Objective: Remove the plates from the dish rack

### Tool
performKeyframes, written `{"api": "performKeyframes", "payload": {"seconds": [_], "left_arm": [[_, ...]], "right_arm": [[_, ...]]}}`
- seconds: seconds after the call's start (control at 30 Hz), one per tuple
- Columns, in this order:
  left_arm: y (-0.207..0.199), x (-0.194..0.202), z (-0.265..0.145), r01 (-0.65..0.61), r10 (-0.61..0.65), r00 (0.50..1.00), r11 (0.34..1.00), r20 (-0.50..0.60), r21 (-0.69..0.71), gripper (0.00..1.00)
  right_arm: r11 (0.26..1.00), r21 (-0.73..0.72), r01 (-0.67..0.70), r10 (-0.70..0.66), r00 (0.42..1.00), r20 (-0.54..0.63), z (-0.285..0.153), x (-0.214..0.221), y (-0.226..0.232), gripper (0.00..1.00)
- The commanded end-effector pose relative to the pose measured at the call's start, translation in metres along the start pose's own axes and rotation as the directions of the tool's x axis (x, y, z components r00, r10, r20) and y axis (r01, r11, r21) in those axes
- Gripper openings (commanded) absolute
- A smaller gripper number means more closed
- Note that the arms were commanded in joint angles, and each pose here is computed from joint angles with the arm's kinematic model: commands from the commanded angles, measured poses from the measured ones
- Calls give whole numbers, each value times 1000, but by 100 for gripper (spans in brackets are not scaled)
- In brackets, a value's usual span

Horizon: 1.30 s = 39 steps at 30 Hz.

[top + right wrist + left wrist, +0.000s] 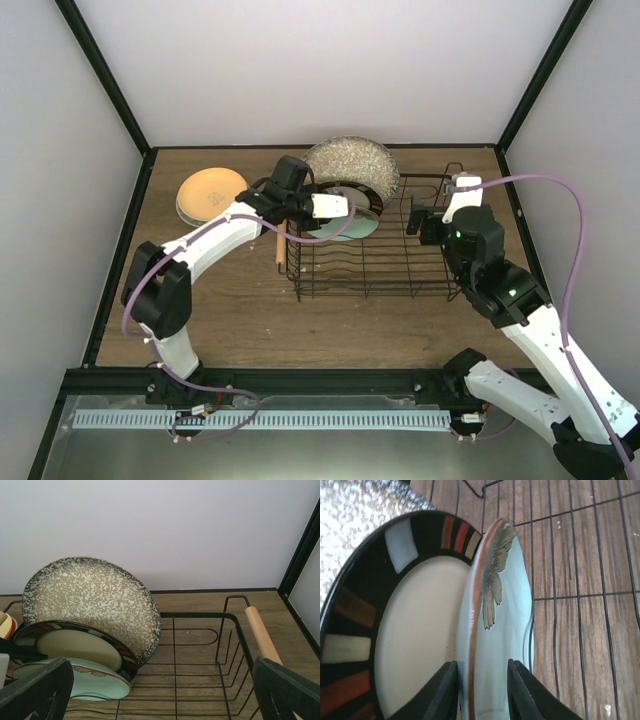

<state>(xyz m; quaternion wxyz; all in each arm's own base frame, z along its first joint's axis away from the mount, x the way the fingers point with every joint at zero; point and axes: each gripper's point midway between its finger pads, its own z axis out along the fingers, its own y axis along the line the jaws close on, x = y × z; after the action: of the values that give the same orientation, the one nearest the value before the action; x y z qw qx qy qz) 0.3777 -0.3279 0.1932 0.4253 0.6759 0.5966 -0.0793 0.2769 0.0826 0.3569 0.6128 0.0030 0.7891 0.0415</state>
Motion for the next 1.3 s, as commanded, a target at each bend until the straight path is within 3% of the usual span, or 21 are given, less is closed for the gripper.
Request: {"api": "performKeyframes", "payload": {"seconds": [0.0,0.23,0.97,1.27], "left_arm": [[0,3,11,-6,6,1000,1000,-16,-18,26],[5,-4,8,3,-4,1000,999,-12,-47,4],[46,-46,-43,-48,57,998,935,13,-351,4],[59,-83,-72,-19,73,990,914,117,-405,4]], "right_arm": [[999,31,-42,42,999,19,-8,-5,-11,100],[998,32,-56,56,998,17,-13,-3,-14,100],[998,4,-60,60,998,13,-11,4,-9,100],[999,1,-53,53,999,7,-11,8,-9,100]]}}
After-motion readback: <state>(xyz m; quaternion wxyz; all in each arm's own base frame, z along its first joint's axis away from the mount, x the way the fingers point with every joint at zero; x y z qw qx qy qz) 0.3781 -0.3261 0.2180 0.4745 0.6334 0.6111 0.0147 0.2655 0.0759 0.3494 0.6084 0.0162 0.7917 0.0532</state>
